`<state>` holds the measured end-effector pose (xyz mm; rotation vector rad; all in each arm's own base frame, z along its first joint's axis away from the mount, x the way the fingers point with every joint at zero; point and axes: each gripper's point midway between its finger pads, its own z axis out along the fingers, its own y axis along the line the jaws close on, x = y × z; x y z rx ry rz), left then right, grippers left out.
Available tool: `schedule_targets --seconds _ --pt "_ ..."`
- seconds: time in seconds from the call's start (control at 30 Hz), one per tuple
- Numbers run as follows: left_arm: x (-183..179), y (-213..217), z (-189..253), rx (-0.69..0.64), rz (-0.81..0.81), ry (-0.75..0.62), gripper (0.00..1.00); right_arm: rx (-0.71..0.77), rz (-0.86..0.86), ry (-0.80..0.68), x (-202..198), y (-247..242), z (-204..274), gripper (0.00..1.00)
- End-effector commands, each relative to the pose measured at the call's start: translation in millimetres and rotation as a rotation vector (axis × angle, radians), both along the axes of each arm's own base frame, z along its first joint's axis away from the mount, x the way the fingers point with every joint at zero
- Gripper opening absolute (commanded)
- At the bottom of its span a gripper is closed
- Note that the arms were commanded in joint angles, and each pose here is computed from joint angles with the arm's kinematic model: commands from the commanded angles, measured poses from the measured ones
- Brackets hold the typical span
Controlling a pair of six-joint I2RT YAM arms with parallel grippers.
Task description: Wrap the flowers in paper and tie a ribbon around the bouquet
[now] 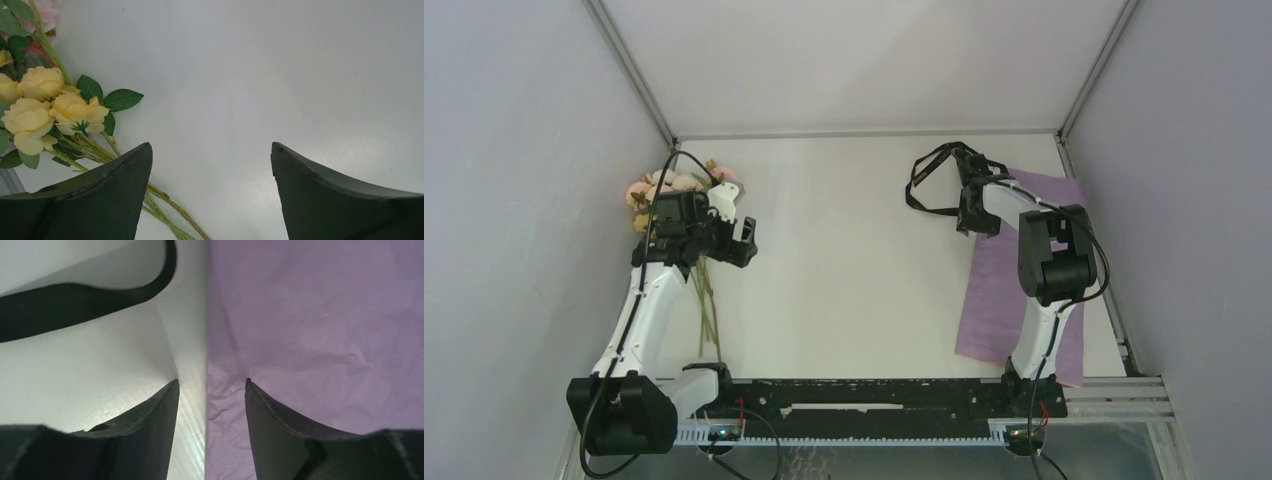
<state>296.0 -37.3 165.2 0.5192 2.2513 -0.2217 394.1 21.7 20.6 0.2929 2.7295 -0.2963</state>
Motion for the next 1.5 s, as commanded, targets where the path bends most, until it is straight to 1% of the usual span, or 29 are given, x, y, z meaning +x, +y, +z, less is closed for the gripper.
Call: schedule_targets --seconds 0.0,0.37,0.53,0.7,0.83,1.03,1.17,1.33,1.47 --pt "3 -5 12 -0.016 -0.022 -0.043 0.92 -0.089 -0.026 0.009 5 -23 1 0.58" --pt "8 -6 11 -0.029 -0.011 -0.045 0.92 -0.308 -0.028 0.045 -1 -53 8 0.51" --pt "8 -7 11 -0.032 -0.014 -0.045 0.92 -0.380 -0.025 0.061 -2 -62 12 0.48" --pt "9 -7 11 -0.031 -0.014 -0.046 0.92 -0.453 -0.009 0.078 -3 -69 12 0.38" --pt "9 -7 11 -0.028 -0.014 -0.046 0.92 -0.522 -0.020 0.099 -6 -83 15 0.33" --pt "9 -9 14 -0.033 -0.020 -0.055 0.92 -0.630 -0.046 0.093 -8 -102 32 0.32" --pt "9 -10 16 -0.036 -0.025 -0.057 0.91 -0.656 -0.052 0.115 -11 -109 31 0.32" --pt "9 -11 15 -0.034 -0.031 -0.056 0.92 -0.641 -0.047 0.136 -13 -110 23 0.33" --pt "9 -12 15 -0.036 -0.035 -0.054 0.92 -0.636 -0.040 0.147 -13 -112 20 0.31"
